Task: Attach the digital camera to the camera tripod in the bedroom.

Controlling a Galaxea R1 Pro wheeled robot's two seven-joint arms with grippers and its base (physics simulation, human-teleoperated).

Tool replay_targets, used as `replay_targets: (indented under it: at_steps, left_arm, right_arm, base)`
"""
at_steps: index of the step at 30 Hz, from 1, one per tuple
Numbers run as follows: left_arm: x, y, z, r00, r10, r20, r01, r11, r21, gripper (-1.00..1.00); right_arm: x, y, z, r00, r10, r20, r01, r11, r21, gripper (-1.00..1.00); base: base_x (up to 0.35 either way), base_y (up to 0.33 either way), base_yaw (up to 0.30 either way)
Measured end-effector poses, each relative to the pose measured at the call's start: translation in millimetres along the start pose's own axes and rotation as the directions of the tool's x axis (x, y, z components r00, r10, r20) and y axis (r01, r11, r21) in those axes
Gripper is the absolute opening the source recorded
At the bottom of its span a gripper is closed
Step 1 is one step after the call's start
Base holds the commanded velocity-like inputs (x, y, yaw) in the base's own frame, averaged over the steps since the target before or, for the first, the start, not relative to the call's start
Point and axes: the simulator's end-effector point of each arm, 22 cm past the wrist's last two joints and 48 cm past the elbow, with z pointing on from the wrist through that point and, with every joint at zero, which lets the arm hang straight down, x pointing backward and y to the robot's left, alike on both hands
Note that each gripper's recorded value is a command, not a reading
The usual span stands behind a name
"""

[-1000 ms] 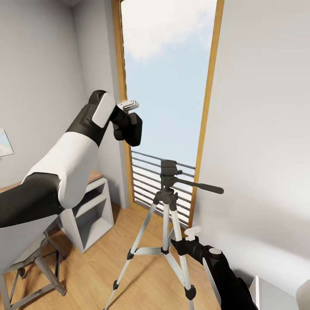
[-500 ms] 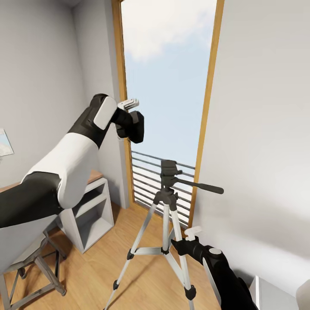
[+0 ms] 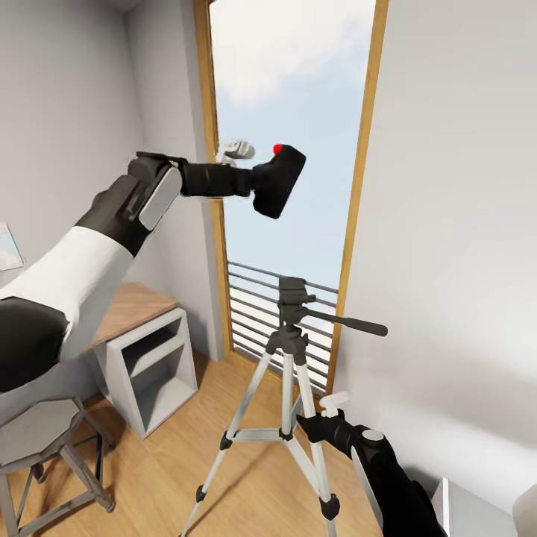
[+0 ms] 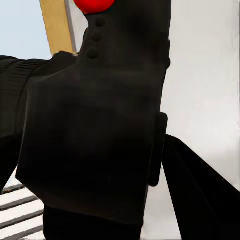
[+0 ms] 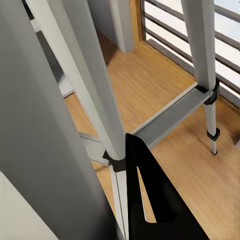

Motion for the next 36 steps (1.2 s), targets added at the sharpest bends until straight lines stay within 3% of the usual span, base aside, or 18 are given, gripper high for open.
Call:
replay_targets:
  at_steps: [1,2,4,15,18,21,22,25,26,29,31,32,33,36]
  left_arm:
    - [-2.1,2.2,-4.9,0.999,0.031,0.010,-0.031,1.000,0.005,-1.00]
    - [7.9,25.3,-17.2,0.994,0.107,-0.024,-0.108,0.993,-0.044,-1.00]
    - [16.9,39.3,-22.6,0.988,0.141,-0.061,-0.145,0.986,-0.079,-1.00]
    - [36.9,43.8,-17.2,0.974,0.178,-0.142,-0.192,0.977,-0.093,-1.00]
    - [49.2,44.8,-14.2,0.964,0.182,-0.193,-0.203,0.974,-0.097,-1.00]
    - [62.5,46.4,-13.8,0.945,0.182,-0.272,-0.217,0.970,-0.106,-1.00]
    - [66.0,47.3,-14.9,0.930,0.190,-0.315,-0.235,0.966,-0.110,-1.00]
    - [67.0,46.2,-15.6,0.901,0.213,-0.377,-0.269,0.957,-0.103,-1.00]
    - [68.7,41.6,-13.8,0.879,0.232,-0.418,-0.292,0.953,-0.086,-1.00]
    - [71.9,29.9,-9.8,0.833,0.276,-0.479,-0.334,0.942,-0.038,-1.00]
    - [72.5,20.4,-7.4,0.802,0.311,-0.510,-0.361,0.932,0.000,-1.00]
    - [70.9,10.4,-5.2,0.775,0.347,-0.528,-0.387,0.921,0.038,-1.00]
    - [70.7,7.1,-4.6,0.759,0.367,-0.537,-0.403,0.914,0.055,-1.00]
    - [69.7,-2.6,-3.0,0.729,0.411,-0.547,-0.431,0.897,0.098,-1.00]
  right_arm:
    - [0.1,-0.2,0.0,1.000,0.000,0.000,0.000,1.000,0.000,-1.00]
    - [0.1,-0.6,0.1,1.000,0.001,0.000,-0.001,1.000,0.000,-1.00]
    - [0.3,-0.7,0.0,1.000,0.001,0.000,-0.001,1.000,0.001,-1.00]
    - [0.2,-0.6,0.0,1.000,0.001,0.000,-0.001,1.000,0.000,-1.00]
    - [0.2,-0.6,0.0,1.000,0.001,0.000,-0.001,1.000,0.000,-1.00]
    - [0.3,-0.5,0.0,1.000,0.001,0.000,-0.001,1.000,0.000,-1.00]
    - [0.2,-0.4,0.0,1.000,0.001,0.000,-0.001,1.000,0.000,-1.00]
    - [0.2,-0.5,0.0,1.000,0.001,0.000,-0.001,1.000,0.000,-1.00]
    - [0.2,-0.3,0.0,1.000,0.001,0.000,-0.001,1.000,0.000,-1.00]
    - [0.0,-0.1,0.0,1.000,0.000,0.000,0.000,1.000,0.000,-1.00]
    - [-0.1,0.0,0.0,1.000,0.000,0.000,0.000,1.000,0.000,-1.00]
    - [0.0,0.1,0.0,1.000,0.000,0.000,0.000,1.000,0.000,-1.00]
    - [-0.1,0.1,0.0,1.000,0.000,0.000,0.000,1.000,0.000,-1.00]
    - [-0.2,0.1,0.1,1.000,0.000,0.000,0.000,1.000,0.000,-1.00]
  base:
    - [0.000,0.000,0.000]
    - [0.000,0.000,0.000]
    - [0.000,0.000,0.000]
    - [0.000,0.000,0.000]
    - [0.000,0.000,0.000]
    - [0.000,0.000,0.000]
    - [0.000,0.000,0.000]
    - [0.000,0.000,0.000]
    - [0.000,0.000,0.000]
    - [0.000,0.000,0.000]
    - [0.000,0.000,0.000]
    - [0.000,0.000,0.000]
    - [0.000,0.000,0.000]
    - [0.000,0.000,0.000]
